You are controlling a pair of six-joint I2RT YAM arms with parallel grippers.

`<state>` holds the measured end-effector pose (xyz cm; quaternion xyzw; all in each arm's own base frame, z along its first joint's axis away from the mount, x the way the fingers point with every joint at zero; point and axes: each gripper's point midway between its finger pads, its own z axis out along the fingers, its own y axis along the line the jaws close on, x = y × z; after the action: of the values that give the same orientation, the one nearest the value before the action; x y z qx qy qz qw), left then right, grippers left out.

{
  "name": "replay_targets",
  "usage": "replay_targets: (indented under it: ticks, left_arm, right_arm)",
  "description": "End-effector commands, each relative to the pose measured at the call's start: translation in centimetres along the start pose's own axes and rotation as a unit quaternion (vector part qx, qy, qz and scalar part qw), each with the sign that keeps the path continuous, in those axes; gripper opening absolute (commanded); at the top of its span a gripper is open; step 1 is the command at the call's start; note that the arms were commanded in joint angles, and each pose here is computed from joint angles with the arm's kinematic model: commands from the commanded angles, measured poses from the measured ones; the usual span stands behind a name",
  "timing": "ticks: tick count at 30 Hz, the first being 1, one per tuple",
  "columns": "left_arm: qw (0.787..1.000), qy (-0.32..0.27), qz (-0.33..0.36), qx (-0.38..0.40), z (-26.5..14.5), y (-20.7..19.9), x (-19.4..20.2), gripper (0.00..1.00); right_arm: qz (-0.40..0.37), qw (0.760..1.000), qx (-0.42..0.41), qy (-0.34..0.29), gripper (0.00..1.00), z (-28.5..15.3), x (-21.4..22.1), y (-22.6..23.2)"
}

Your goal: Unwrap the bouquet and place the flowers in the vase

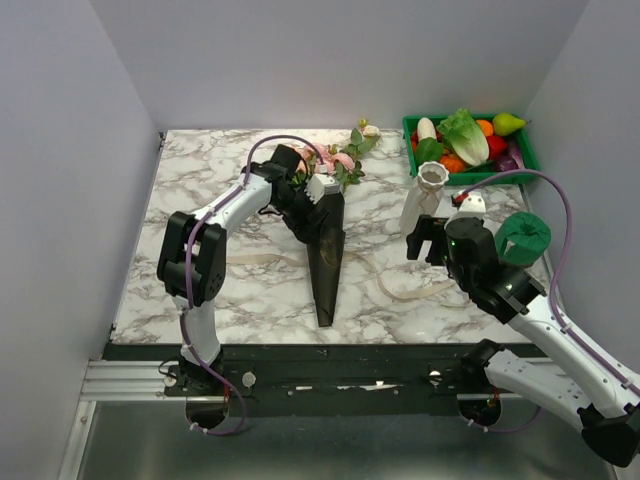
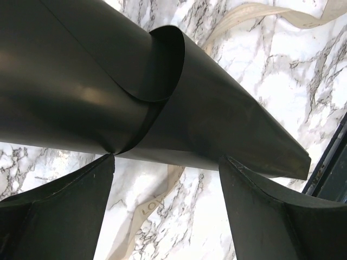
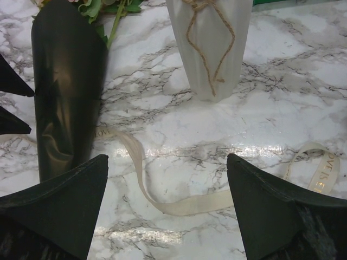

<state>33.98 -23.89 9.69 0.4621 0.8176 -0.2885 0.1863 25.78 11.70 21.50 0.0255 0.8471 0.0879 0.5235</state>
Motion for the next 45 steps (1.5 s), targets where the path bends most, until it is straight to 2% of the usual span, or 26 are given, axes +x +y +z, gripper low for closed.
replay_targets:
  ticks: [1, 11, 16, 23, 32, 35, 36, 38, 39, 42, 45]
  left_arm:
    - [1.000, -0.014, 0.014, 0.013, -0.3, -0.5, -1.7, 0.86]
    - [0.999, 0.015, 0.021, 0.041, 1.6, -1.6, -0.3, 0.85]
    - [0.998, 0.027, 0.019, 0.045, 1.9, -1.9, 0.6, 0.82]
    - [0.998, 0.015, 0.023, 0.058, 0.9, -2.9, -0.6, 0.75]
    - [0.995, 0.011, 0.034, 0.091, 0.9, -3.8, -1.5, 0.55]
    - [0.994, 0.008, 0.036, 0.102, 0.7, -4.1, -2.0, 0.45]
    - [0.994, 0.007, 0.036, 0.107, 0.5, -4.3, -2.3, 0.38]
    - [0.992, 0.004, 0.036, 0.120, 0.5, -4.7, -2.6, 0.30]
    - [0.992, 0.001, 0.036, 0.125, 0.1, -4.9, -3.0, 0.22]
    - [0.990, -0.003, 0.033, 0.137, -0.2, -5.3, -3.6, 0.10]
    - [0.988, -0.008, 0.032, 0.148, -0.8, -5.8, -4.3, 0.04]
  right_arm:
    - [-0.004, 1.000, -0.020, -0.006, 0.96, -0.4, -0.8, 0.8]
    - [-0.009, 1.000, -0.021, -0.008, 0.96, -0.2, -1.0, 1.0]
    - [-0.011, 1.000, -0.024, -0.010, 0.96, -0.2, -1.1, 1.1]
    - [-0.008, 1.000, -0.027, -0.013, 0.95, -0.2, -1.3, 1.3]
    - [-0.004, 0.999, -0.031, -0.016, 0.93, -0.3, -1.7, 1.5]
    - [-0.004, 0.999, -0.029, -0.014, 0.91, -0.2, -1.5, 1.4]
    - [-0.003, 0.999, -0.029, -0.017, 0.91, -0.2, -1.6, 1.4]
    - [-0.002, 0.999, -0.029, -0.016, 0.90, -0.2, -1.5, 1.4]
    - [-0.002, 0.999, -0.029, -0.016, 0.89, -0.2, -1.5, 1.4]
    - [0.001, 0.999, -0.028, -0.019, 0.89, -0.4, -1.5, 1.2]
    - [0.002, 0.999, -0.025, -0.022, 0.89, -0.5, -1.5, 1.0]
